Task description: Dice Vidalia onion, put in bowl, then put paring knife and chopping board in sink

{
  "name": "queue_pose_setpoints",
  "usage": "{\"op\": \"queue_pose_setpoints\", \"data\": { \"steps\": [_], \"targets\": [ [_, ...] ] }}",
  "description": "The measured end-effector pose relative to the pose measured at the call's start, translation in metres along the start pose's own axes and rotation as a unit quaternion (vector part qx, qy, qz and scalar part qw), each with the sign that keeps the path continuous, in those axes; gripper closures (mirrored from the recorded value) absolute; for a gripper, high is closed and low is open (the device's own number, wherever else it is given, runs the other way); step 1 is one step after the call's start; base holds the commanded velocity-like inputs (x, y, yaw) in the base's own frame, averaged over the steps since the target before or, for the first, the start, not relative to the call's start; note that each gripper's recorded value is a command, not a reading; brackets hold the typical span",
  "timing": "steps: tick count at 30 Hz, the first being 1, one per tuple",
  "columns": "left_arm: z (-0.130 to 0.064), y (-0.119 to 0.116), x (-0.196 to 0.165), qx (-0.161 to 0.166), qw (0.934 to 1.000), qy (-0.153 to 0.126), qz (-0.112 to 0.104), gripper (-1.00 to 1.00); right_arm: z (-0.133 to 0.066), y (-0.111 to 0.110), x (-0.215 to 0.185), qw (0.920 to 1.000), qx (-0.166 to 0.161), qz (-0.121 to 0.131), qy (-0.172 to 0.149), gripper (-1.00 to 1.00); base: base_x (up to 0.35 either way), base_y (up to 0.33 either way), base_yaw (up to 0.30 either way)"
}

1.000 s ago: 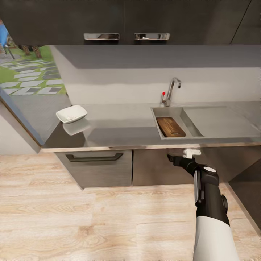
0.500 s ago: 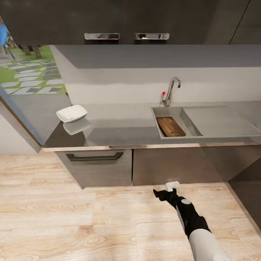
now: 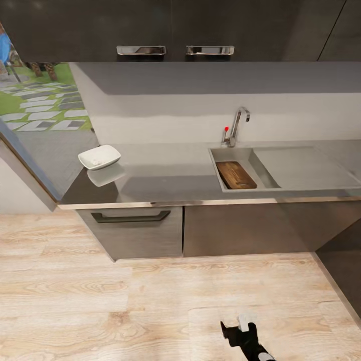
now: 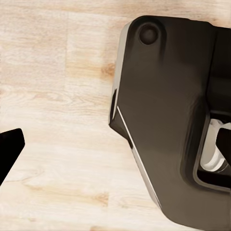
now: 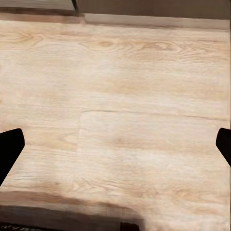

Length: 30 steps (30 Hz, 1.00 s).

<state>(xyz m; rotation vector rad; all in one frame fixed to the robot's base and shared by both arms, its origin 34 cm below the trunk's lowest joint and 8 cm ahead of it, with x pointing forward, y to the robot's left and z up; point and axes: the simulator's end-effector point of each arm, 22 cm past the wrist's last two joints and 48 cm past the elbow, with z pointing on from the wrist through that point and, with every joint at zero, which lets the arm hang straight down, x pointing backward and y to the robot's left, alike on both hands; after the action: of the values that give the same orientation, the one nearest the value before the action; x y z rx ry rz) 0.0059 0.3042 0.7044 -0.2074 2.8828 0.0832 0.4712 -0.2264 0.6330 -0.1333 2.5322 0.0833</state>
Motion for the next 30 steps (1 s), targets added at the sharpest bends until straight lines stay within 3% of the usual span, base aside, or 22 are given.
{"op": "queue_pose_setpoints", "data": {
  "steps": [3, 6, 21, 25, 30],
  "targets": [
    [0.000, 0.001, 0.000, -0.001, 1.0000, 0.001, 0.000, -1.00, -0.024, -0.009, 0.059, 0.9993, 0.007, -0.001, 0.037, -1.00, 0.000, 0.000, 0.000],
    [0.000, 0.001, 0.000, -0.001, 1.0000, 0.000, 0.000, -1.00, -0.037, -0.023, 0.083, 0.9987, 0.016, -0.004, 0.049, -1.00, 0.000, 0.000, 0.000],
    [-0.001, -0.001, 0.005, 0.001, 1.0000, 0.005, -0.001, -1.00, -0.040, -0.028, 0.085, 0.9986, 0.023, 0.002, 0.048, -1.00, 0.000, 0.000, 0.000],
    [-0.004, 0.001, 0.015, -0.001, 0.9999, 0.015, 0.000, -1.00, -0.040, -0.029, 0.083, 0.9987, 0.024, 0.002, 0.046, -1.00, 0.000, 0.000, 0.000],
    [-0.018, 0.009, 0.050, -0.008, 0.9984, 0.055, 0.002, -1.00, -0.040, -0.029, 0.079, 0.9988, 0.025, 0.002, 0.042, -1.00, 0.000, 0.000, 0.000]
  ]
}}
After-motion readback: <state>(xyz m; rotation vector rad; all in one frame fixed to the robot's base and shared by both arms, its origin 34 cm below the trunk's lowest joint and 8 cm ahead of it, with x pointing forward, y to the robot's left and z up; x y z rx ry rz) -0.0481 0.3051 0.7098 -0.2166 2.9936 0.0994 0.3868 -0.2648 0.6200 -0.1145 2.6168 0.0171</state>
